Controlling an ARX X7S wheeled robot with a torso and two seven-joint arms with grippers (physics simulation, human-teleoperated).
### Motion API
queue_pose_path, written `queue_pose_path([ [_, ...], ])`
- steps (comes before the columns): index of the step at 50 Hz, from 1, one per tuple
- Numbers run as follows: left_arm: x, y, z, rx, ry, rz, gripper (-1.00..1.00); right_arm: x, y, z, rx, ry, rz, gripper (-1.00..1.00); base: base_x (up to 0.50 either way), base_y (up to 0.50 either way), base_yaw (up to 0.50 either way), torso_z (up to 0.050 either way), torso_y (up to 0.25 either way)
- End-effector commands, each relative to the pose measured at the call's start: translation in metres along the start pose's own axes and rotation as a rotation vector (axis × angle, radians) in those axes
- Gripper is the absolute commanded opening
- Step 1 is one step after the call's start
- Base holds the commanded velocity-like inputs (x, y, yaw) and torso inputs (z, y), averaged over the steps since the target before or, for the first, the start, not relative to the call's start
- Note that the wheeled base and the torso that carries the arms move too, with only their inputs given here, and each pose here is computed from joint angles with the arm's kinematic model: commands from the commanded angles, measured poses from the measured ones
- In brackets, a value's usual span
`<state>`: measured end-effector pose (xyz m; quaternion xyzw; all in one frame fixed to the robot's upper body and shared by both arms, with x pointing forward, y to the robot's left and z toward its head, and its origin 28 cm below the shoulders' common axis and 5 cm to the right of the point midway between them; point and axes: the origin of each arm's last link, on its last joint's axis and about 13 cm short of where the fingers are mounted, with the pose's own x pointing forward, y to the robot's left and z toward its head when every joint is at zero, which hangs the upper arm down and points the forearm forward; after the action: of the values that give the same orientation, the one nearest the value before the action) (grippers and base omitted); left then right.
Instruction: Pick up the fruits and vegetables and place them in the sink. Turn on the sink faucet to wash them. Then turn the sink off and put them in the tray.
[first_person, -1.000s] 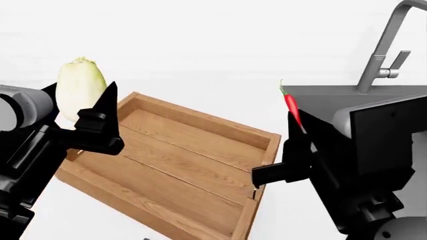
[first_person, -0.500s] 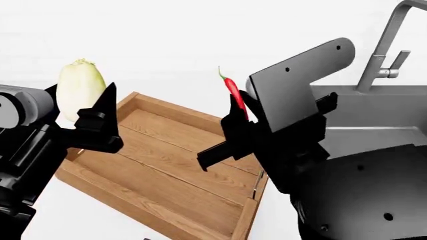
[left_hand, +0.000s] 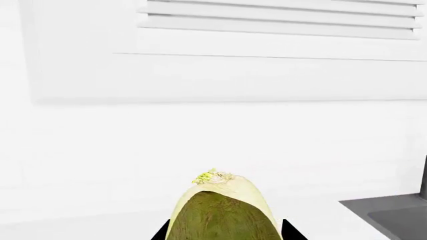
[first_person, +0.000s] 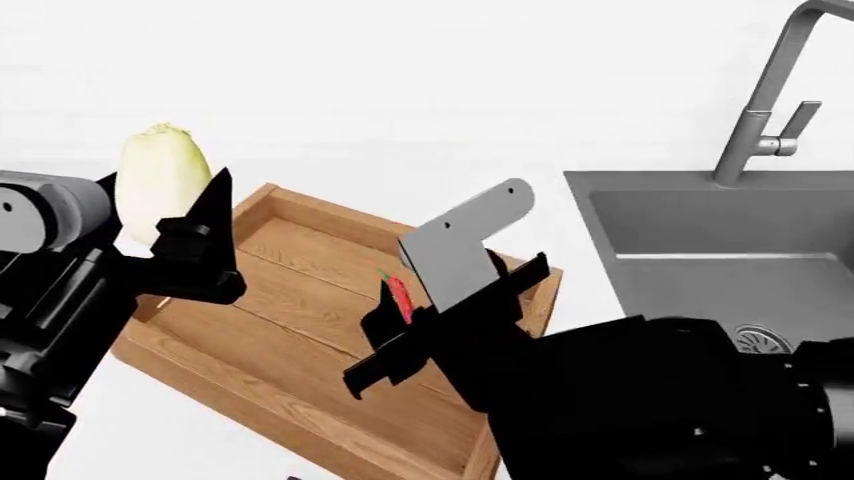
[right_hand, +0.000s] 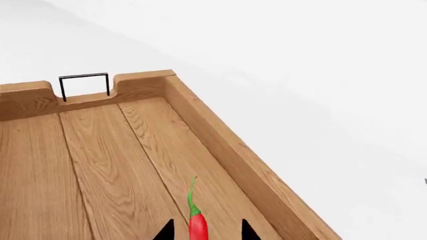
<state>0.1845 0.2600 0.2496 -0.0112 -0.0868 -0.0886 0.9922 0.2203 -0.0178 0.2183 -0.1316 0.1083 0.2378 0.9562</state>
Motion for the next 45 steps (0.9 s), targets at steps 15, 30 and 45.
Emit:
queue_pose_path([
  [15, 0.006, -0.002, -0.001, -0.008, -0.004, -0.002, -1.0, -0.024, -0.016, 0.034, 0.039, -0.144, -0.055, 1.0, 0.0, 0.0, 0.0, 0.001, 0.001],
  [30, 0.058, -0.017, -0.016, 0.016, 0.146, -0.061, -1.0, -0.071, -0.033, 0.042, 0.081, -0.278, -0.183, 1.0, 0.0, 0.0, 0.0, 0.0, 0.001],
  [45, 0.089, -0.024, -0.076, 0.049, 0.362, -0.062, -1.0, -0.077, -0.042, 0.03, 0.123, -0.282, -0.225, 1.0, 0.0, 0.0, 0.0, 0.0, 0.001],
])
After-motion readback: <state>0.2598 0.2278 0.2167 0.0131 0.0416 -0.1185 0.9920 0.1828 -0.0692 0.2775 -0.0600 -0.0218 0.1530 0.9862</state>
